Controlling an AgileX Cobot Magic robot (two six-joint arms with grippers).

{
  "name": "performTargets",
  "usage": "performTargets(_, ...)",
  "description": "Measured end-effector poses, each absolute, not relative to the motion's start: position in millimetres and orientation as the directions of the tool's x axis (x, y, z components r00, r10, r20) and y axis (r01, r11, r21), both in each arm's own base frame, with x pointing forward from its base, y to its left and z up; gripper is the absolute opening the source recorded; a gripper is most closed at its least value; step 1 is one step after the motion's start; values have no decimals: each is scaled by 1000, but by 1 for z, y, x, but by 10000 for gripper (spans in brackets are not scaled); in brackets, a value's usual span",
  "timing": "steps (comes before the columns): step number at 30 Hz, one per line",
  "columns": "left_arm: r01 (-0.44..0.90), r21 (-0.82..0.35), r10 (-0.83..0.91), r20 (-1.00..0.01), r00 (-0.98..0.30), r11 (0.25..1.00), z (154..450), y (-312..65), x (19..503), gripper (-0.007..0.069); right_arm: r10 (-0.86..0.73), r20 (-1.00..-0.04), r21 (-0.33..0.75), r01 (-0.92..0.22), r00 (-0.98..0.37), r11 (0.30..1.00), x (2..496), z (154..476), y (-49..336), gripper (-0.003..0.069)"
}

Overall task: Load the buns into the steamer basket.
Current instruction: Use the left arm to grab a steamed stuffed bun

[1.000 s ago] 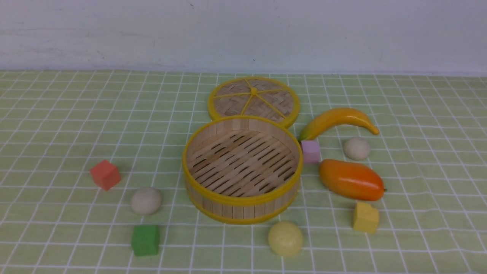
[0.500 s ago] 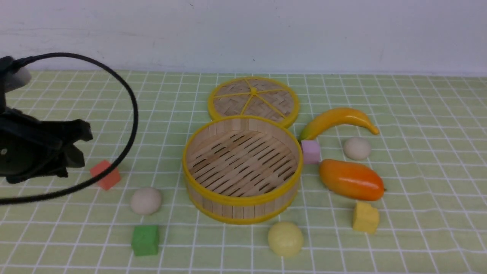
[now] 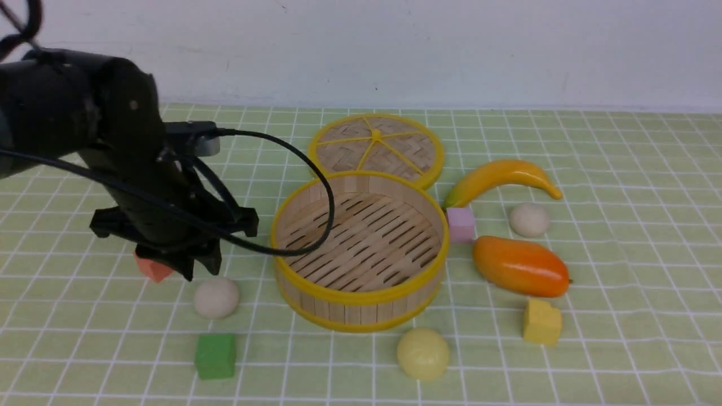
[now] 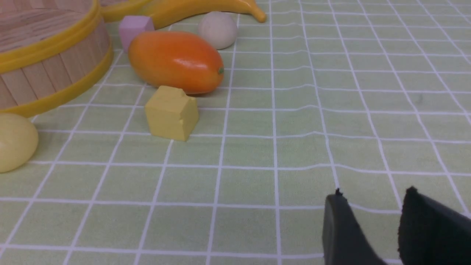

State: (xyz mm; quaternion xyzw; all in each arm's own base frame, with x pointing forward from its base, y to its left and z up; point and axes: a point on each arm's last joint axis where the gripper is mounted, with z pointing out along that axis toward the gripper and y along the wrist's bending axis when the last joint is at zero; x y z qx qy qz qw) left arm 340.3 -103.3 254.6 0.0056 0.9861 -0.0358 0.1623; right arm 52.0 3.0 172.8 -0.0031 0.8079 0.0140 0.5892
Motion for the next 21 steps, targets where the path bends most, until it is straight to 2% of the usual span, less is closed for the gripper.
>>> performTargets(13,3,-12,-1,-287,-958,1000,199,-109,370,238,13,-952,20,-22,-306,1000,52,173,3,241)
performTargets(19,5,-2,4,-269,-963,1000,189,-110,373,230,13,-952,20,-22,-306,1000,52,173,3,241)
performTargets(21,20,2,20,-268,-963,1000,189,-110,373,191,13,-952,20,-22,-306,1000,52,173,3,241)
